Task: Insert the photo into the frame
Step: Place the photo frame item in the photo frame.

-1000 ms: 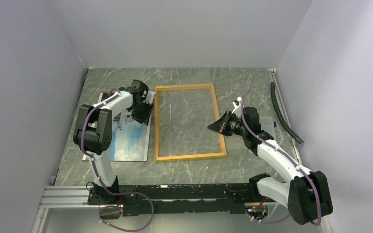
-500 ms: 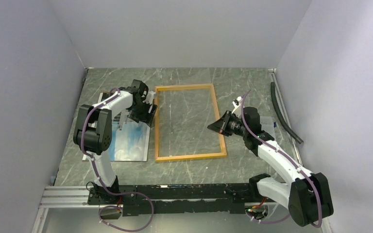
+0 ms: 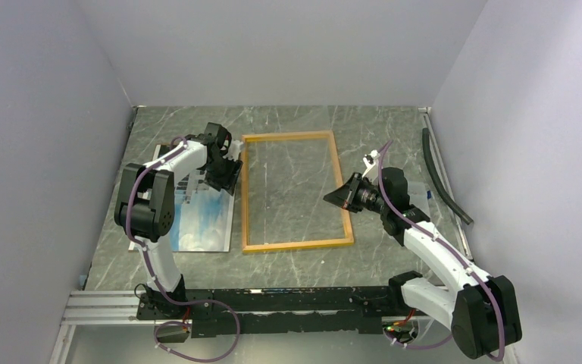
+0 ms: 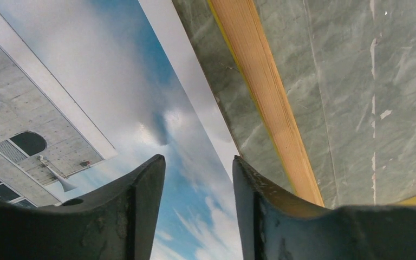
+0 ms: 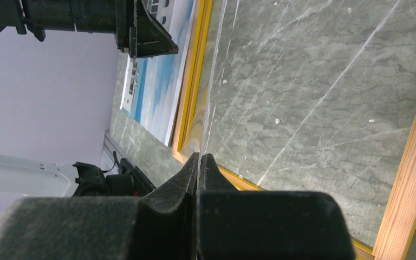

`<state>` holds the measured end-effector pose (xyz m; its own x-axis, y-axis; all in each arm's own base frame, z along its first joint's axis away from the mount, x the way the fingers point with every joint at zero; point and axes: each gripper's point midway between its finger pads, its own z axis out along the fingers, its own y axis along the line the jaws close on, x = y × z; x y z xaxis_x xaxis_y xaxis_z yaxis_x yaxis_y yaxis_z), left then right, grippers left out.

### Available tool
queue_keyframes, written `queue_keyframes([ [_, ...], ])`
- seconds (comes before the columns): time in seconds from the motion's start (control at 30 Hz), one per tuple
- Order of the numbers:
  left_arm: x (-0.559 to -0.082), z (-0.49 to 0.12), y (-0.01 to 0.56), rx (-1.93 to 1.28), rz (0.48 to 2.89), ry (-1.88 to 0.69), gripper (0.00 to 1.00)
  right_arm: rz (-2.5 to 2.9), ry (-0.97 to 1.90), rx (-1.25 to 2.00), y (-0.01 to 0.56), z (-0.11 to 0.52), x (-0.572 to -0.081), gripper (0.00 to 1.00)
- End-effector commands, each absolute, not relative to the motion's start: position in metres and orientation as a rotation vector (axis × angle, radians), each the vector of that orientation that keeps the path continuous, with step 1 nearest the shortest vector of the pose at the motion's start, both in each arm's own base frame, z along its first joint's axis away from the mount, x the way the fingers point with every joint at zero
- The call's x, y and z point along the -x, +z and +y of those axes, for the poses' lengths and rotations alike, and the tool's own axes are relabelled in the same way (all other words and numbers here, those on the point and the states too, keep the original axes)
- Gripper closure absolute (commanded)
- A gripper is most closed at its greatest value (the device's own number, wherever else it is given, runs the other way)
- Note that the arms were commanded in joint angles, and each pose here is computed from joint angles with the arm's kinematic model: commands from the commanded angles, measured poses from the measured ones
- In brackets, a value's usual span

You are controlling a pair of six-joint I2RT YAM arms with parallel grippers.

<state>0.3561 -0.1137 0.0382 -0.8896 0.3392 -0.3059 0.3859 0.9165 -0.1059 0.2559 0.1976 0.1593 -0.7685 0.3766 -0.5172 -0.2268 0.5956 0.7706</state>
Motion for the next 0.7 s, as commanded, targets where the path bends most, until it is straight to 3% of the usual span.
queue_keyframes([
  [0.0,-0.368,-0.123,0.054,-0.538,2.737,-0.264,0.49,2.026,1.2,0.011,0.198,0.207,-0.262,1.0],
  [0.27,-0.372,-0.127,0.053,-0.534,2.738,-0.29,0.57,1.995,1.254,0.065,0.209,0.215,-0.256,1.0],
  [0.37,-0.374,-0.128,0.059,-0.532,2.735,-0.294,0.55,1.999,1.253,0.072,0.212,0.216,-0.257,1.0],
  [0.57,-0.382,-0.12,0.084,-0.551,2.69,-0.224,0.27,2.007,1.254,0.078,0.221,0.217,-0.257,1.0],
  [0.6,-0.383,-0.119,0.087,-0.547,2.684,-0.218,0.14,2.007,1.255,0.079,0.223,0.217,-0.256,1.0],
  [0.63,-0.384,-0.119,0.09,-0.549,2.679,-0.22,0.06,2.009,1.258,0.084,0.226,0.217,-0.255,1.0],
  [0.67,-0.384,-0.12,0.093,-0.552,2.673,-0.231,0.06,2.014,1.261,0.089,0.227,0.217,-0.254,1.0],
])
